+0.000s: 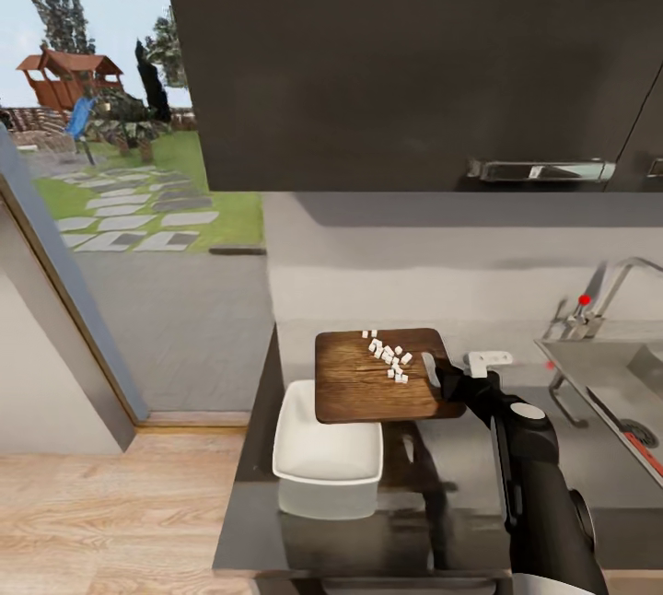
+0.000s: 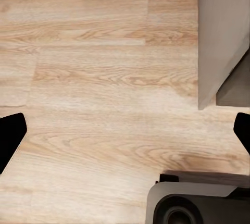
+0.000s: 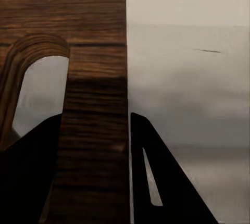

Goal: In the kitchen, take the Vidalia onion out of the sink, dice it on the chopping board with the paring knife, put the diced onion into the bowl on the countertop, then place both the paring knife and the chopping board into the sink.

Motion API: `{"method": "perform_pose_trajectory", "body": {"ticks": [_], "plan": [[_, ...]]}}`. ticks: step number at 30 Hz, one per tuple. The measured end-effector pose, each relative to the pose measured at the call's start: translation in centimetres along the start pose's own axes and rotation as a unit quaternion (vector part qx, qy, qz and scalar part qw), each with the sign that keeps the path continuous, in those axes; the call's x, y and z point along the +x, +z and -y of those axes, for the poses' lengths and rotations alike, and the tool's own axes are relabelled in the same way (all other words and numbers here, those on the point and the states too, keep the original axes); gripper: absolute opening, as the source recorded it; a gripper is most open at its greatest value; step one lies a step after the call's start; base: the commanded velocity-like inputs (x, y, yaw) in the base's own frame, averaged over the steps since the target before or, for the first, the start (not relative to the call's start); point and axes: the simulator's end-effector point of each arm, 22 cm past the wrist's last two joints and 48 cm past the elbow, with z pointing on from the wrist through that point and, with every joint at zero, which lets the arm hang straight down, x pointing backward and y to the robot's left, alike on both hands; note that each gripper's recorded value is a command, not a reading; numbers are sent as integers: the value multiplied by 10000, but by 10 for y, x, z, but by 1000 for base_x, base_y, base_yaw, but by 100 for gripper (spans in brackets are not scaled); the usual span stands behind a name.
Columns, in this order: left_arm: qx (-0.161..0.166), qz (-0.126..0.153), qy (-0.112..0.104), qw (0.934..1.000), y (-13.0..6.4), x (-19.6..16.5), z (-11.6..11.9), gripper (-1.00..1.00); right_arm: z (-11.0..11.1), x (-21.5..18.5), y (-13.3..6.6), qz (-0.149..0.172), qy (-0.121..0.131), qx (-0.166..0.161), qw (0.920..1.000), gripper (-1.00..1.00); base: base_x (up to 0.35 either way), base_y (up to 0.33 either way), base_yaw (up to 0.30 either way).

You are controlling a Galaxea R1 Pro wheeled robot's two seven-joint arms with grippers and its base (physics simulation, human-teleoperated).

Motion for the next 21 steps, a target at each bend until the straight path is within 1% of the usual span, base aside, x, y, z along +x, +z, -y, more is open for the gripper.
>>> {"method": "perform_pose_trajectory", "body": {"ticks": [11, 16, 21], "plan": [[3, 35, -4, 10000, 1, -2, 0, 100, -1, -5, -3, 61, -3, -17, 10000, -100, 0, 15, 0], [1, 34, -5, 10000, 1, -3, 0, 100, -1, -11, -3, 197, -58, -21, 9998, -100, 0, 0, 0], [3, 36, -5, 10000, 1, -3, 0, 100, -1, -12, -3, 222, -72, -13, 9997, -100, 0, 0, 0]]}}
